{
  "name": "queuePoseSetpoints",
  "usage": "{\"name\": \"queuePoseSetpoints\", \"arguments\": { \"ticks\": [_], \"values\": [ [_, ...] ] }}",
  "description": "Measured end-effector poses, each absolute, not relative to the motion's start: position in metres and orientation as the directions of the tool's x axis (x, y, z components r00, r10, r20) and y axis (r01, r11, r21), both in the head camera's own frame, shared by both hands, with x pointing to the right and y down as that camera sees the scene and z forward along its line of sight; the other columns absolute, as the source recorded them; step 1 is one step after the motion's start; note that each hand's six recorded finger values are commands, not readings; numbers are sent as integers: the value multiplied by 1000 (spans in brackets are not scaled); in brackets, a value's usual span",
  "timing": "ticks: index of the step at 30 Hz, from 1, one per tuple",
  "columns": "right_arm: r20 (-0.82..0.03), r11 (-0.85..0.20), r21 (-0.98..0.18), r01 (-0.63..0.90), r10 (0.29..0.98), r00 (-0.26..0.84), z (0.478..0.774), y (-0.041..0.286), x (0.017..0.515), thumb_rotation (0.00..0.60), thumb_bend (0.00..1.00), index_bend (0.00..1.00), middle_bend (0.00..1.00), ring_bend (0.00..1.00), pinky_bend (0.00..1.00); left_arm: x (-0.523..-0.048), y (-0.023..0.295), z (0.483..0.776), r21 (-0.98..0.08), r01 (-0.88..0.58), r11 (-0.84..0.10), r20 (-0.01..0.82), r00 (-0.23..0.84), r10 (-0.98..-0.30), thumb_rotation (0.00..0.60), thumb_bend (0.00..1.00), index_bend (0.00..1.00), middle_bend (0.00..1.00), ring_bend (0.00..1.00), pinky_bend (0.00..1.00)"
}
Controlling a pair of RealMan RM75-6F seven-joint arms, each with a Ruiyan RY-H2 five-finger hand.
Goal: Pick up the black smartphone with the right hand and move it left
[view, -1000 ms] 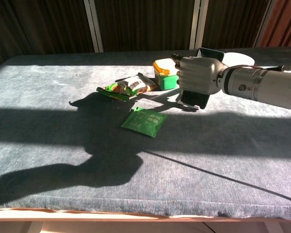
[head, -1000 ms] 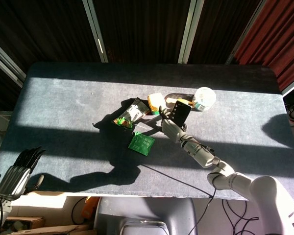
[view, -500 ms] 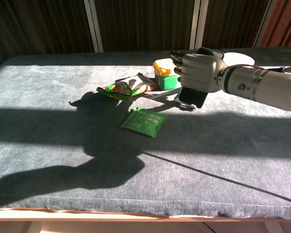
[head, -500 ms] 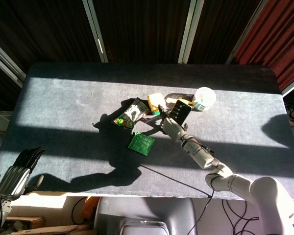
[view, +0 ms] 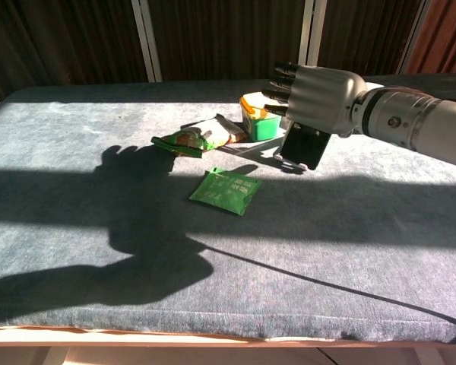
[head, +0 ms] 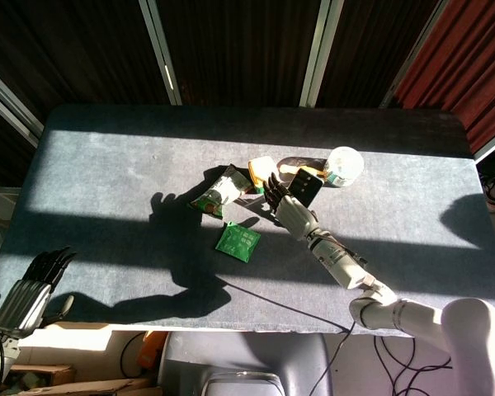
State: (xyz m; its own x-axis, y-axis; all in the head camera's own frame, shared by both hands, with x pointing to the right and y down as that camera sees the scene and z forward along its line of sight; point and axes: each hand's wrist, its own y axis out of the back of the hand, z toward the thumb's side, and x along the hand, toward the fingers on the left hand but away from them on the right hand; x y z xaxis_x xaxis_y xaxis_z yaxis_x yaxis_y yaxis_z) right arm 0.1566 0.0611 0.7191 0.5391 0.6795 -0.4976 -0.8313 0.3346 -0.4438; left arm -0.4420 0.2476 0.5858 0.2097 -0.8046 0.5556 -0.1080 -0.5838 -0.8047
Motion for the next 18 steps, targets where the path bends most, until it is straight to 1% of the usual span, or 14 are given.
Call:
{"name": "queuePoseSetpoints", "arguments": {
  "ticks": [3, 6, 8, 9, 13, 18],
  "values": [
    [-458, 278, -525, -804, 704, 542, 704, 69, 158, 600, 125, 0, 8, 0, 20, -443, 247, 584, -809, -113, -578, 550, 206, -810, 600, 407, 0, 0, 0, 0],
    [-403, 201, -620, -758, 747, 528, 681, 82, 170, 600, 125, 0, 0, 0, 0, -445, 247, 582, -814, -117, -569, 541, 204, -816, 600, 406, 0, 0, 0, 0],
    [-366, 131, -686, -716, 788, 495, 663, 94, 187, 600, 125, 0, 0, 0, 0, -445, 247, 581, -819, -118, -562, 534, 204, -820, 600, 406, 0, 0, 0, 0],
    [-352, 96, -712, -696, 808, 472, 656, 100, 198, 600, 126, 0, 0, 0, 0, -445, 247, 580, -820, -118, -559, 531, 205, -822, 600, 407, 0, 0, 0, 0],
    [-315, -81, -817, -571, 892, 325, 623, 132, 259, 600, 125, 0, 0, 0, 0, -444, 247, 578, -832, -114, -543, 515, 204, -833, 600, 407, 0, 0, 0, 0],
    [-322, -229, -897, -378, 925, 202, 605, 169, 315, 600, 126, 0, 0, 0, 0, -444, 247, 576, -850, -108, -516, 491, 195, -849, 600, 407, 0, 0, 0, 0]
  ]
}}
